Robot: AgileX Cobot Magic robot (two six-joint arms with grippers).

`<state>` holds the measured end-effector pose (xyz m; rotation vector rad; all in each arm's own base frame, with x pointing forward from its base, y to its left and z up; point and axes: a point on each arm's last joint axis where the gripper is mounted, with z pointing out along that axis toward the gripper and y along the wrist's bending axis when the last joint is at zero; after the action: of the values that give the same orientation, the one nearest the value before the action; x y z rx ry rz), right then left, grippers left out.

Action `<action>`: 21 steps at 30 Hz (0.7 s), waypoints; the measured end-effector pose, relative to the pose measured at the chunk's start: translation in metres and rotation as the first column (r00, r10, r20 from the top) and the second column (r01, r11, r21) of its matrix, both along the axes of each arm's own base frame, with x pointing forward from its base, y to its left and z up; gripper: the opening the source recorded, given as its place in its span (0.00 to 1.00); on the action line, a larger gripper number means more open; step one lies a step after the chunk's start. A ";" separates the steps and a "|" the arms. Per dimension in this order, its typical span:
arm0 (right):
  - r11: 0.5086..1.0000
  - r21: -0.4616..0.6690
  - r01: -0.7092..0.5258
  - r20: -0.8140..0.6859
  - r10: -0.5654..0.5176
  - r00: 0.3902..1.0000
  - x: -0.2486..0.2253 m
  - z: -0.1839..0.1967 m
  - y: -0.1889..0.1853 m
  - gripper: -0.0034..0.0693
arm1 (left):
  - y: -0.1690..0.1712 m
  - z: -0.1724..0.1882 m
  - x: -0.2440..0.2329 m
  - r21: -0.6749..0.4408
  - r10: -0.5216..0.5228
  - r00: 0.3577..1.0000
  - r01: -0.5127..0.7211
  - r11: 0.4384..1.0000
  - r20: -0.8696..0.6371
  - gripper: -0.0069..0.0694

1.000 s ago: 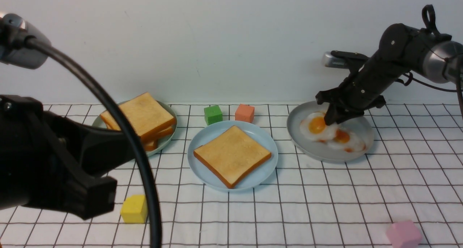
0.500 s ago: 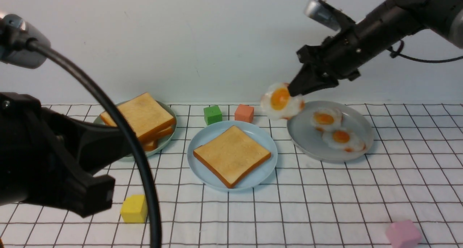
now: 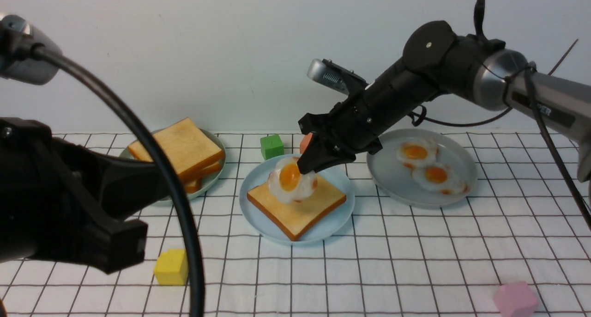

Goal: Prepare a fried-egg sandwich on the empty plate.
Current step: Use the right arm to place the fried egg on the slice of bread in the middle, then use the left arm to grab a slice of bread

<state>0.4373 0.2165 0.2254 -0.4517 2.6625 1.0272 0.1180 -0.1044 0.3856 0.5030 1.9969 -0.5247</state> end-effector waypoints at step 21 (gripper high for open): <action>0.972 -0.234 0.017 0.021 -0.012 1.000 0.005 0.020 -0.040 0.75 | -0.016 -0.023 0.017 0.106 0.015 0.993 -0.002 0.994 -0.114 0.08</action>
<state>0.4423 0.1763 0.2458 -0.4842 2.7772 0.7019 0.1347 -0.1208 0.3625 0.5395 2.1445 -0.4529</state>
